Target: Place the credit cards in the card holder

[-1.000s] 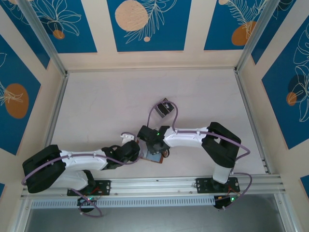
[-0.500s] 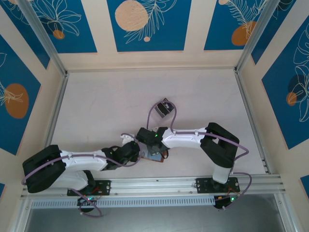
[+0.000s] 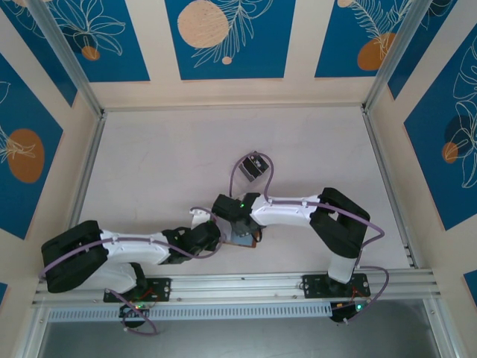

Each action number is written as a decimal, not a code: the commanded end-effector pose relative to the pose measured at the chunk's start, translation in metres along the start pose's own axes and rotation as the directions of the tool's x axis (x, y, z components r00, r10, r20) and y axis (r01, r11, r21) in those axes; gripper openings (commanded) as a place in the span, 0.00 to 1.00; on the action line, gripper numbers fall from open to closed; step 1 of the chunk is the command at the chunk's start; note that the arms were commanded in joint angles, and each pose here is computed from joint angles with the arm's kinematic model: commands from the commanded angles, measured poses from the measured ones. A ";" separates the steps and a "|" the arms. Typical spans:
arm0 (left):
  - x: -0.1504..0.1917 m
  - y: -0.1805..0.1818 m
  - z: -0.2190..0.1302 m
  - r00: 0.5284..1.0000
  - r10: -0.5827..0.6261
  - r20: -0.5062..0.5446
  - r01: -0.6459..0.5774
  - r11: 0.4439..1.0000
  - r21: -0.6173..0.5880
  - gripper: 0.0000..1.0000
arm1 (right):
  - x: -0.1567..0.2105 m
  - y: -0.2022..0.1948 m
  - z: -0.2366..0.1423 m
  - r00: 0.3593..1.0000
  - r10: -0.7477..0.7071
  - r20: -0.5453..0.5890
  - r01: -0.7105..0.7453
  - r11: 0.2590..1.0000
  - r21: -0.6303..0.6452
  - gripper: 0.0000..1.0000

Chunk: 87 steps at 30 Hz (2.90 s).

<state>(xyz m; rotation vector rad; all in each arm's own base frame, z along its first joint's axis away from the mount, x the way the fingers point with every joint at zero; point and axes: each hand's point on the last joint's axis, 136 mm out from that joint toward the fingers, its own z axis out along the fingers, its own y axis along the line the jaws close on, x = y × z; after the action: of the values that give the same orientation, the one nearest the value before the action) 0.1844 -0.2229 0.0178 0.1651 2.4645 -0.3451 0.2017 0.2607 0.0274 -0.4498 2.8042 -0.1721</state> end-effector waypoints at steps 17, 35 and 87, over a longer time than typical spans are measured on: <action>0.035 0.013 0.002 0.991 0.040 -0.127 -0.044 0.999 -0.030 0.04 | -0.020 0.001 -0.002 0.999 -0.013 0.030 0.015 0.998 -0.069 0.31; 0.032 0.019 -0.003 0.993 0.044 -0.113 -0.049 0.998 -0.047 0.04 | 0.008 0.002 0.026 0.997 0.024 -0.077 -0.030 0.997 -0.078 0.20; 0.034 0.021 -0.003 0.991 0.053 -0.123 -0.060 0.997 -0.053 0.04 | 0.011 -0.002 0.019 0.996 0.050 -0.079 -0.059 0.992 -0.116 0.08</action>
<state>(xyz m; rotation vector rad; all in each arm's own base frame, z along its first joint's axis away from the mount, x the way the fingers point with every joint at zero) 0.1801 -0.2229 0.0187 0.1764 2.4737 -0.3566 0.2122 0.2664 0.0216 -0.4017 2.8402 0.0209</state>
